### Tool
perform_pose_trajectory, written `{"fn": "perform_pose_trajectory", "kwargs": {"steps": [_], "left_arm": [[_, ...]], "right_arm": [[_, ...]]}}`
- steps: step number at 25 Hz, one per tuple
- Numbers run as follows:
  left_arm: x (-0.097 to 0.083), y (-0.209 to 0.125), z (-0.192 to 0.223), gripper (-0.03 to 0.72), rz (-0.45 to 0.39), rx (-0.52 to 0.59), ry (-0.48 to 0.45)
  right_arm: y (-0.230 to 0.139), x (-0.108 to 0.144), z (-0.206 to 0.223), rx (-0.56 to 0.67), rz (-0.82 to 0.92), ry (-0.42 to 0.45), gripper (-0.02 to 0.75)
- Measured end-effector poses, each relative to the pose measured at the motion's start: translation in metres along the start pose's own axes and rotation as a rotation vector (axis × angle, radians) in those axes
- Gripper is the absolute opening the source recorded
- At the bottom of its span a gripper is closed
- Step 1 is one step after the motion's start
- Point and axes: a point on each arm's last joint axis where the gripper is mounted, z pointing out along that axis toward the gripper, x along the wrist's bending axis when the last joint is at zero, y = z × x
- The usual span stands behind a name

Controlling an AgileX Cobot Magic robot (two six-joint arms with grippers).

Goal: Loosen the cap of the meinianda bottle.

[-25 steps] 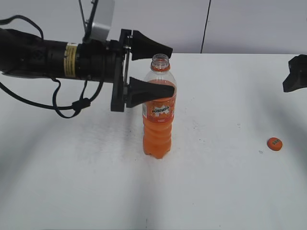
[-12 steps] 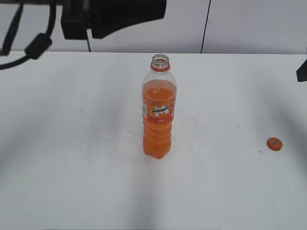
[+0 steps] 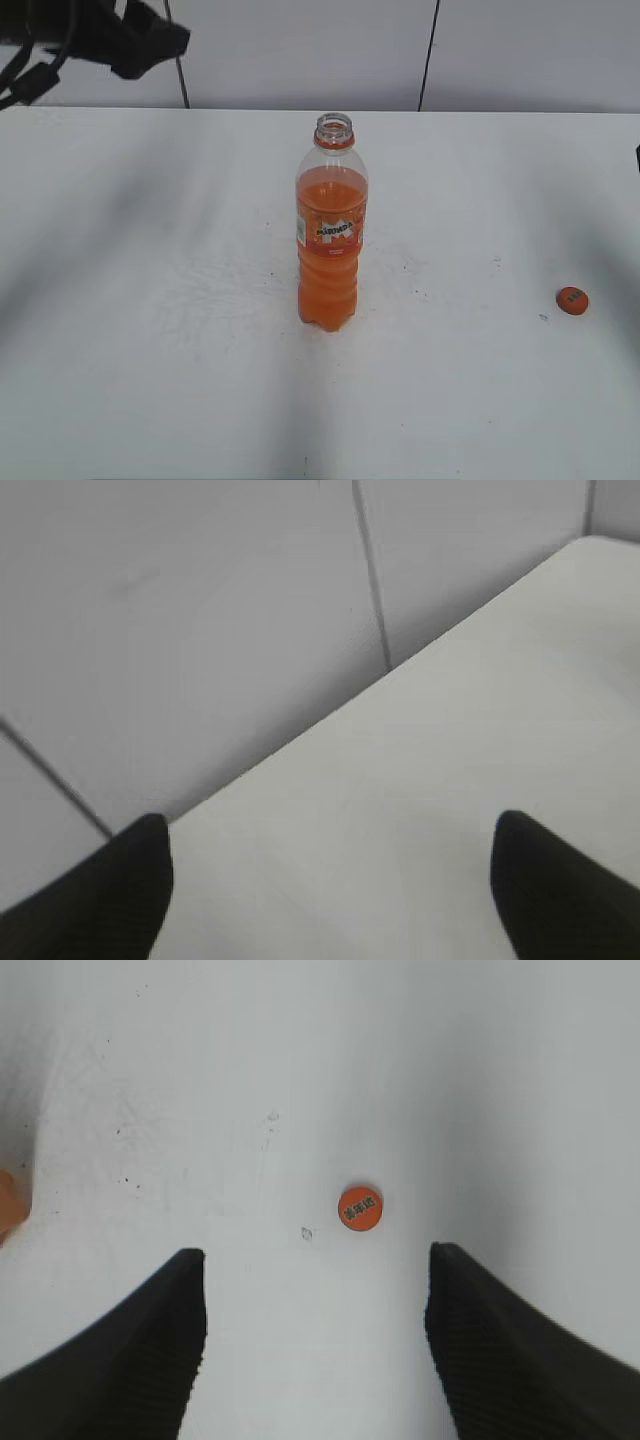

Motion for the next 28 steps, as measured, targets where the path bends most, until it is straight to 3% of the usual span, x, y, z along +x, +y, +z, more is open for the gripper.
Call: {"fn": "perform_pose_trajectory", "kwargs": {"steps": [3,8,10,14,19,25,28], "left_arm": [[0.016,-0.032,0.008,0.591,-0.097,0.09,0.116],[0.05,-0.07,0.005,0.591,-0.386,0.188,0.478],[0.055,-0.076,0.001,0.591,-0.42,0.227,0.54],[0.05,-0.083,0.0,0.591,-0.458,0.307,0.516],[0.043,-0.095,-0.008,0.591,-0.473,0.556,0.476],[0.03,-0.074,-0.011,0.59,-0.469,0.719,0.233],[0.024,-0.07,-0.013,0.59,-0.484,0.761,0.159]], "right_arm": [[-0.003,0.001,-0.004,0.02,-0.002,0.005,0.514],[-0.008,0.002,-0.009,0.056,-0.004,0.012,0.514],[-0.01,0.003,-0.009,0.072,-0.005,0.015,0.514],[-0.012,0.003,-0.009,0.099,-0.004,0.019,0.514],[-0.014,0.003,-0.009,0.121,-0.004,0.023,0.514],[-0.016,0.004,-0.01,0.14,-0.003,0.027,0.514],[-0.019,0.004,-0.01,0.17,0.005,0.031,0.514]]}}
